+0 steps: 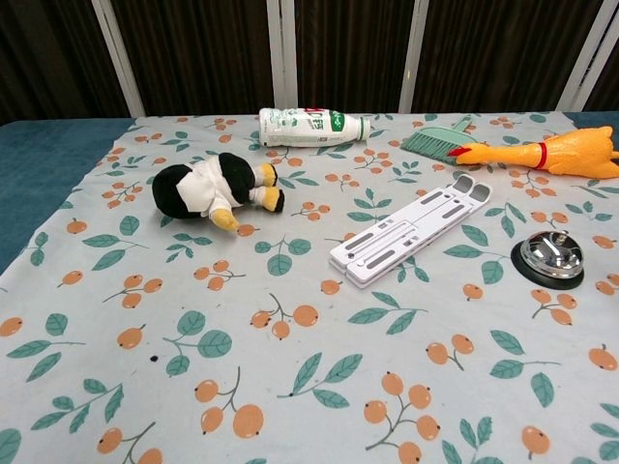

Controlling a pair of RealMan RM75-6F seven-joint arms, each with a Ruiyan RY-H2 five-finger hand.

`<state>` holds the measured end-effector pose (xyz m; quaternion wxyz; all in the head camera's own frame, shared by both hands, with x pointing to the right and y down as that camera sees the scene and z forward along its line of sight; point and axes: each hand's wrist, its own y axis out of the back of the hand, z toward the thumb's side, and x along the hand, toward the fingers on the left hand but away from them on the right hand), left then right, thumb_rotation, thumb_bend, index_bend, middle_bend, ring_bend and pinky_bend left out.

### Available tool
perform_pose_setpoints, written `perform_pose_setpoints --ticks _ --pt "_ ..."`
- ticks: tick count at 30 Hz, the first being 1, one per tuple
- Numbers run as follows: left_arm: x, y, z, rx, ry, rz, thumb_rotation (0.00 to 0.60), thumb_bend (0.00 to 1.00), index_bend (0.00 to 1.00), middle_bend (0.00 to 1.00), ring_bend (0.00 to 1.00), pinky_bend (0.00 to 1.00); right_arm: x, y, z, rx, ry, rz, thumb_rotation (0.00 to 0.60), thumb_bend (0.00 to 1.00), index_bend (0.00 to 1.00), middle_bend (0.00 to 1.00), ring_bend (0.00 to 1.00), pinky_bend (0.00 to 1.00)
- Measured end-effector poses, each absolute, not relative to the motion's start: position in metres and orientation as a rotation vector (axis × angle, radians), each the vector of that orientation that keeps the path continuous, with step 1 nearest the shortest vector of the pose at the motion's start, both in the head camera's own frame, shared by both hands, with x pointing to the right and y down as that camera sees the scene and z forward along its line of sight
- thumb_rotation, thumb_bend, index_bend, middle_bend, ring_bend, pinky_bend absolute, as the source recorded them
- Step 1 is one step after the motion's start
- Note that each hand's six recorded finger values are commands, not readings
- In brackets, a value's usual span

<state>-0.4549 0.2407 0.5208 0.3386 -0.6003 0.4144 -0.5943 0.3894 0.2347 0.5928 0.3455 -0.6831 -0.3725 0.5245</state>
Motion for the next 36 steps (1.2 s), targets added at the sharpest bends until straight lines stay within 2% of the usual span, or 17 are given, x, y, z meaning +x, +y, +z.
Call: perform_pose_setpoints --ticks 16,25,36 --pt "-0.460 0.238 0.524 -1.538 1.086 -1.579 0.600 0.57 0.11 0.00 0.00 0.00 0.339 0.178 0.677 -1.911 -0.843 1.415 0.600 0.65 0.00 0.00 0.00 0.00" --pt "-0.461 0.238 0.526 -1.523 1.072 -1.599 0.600 0.57 0.11 0.00 0.00 0.00 0.335 0.163 0.702 -1.943 -0.843 1.446 0.600 0.69 0.00 0.00 0.00 0.00" --pt "-0.458 0.238 0.531 -1.519 1.053 -1.614 0.600 0.57 0.11 0.00 0.00 0.00 0.326 0.169 0.719 -2.019 -0.837 1.446 0.600 0.69 0.00 0.00 0.00 0.00"
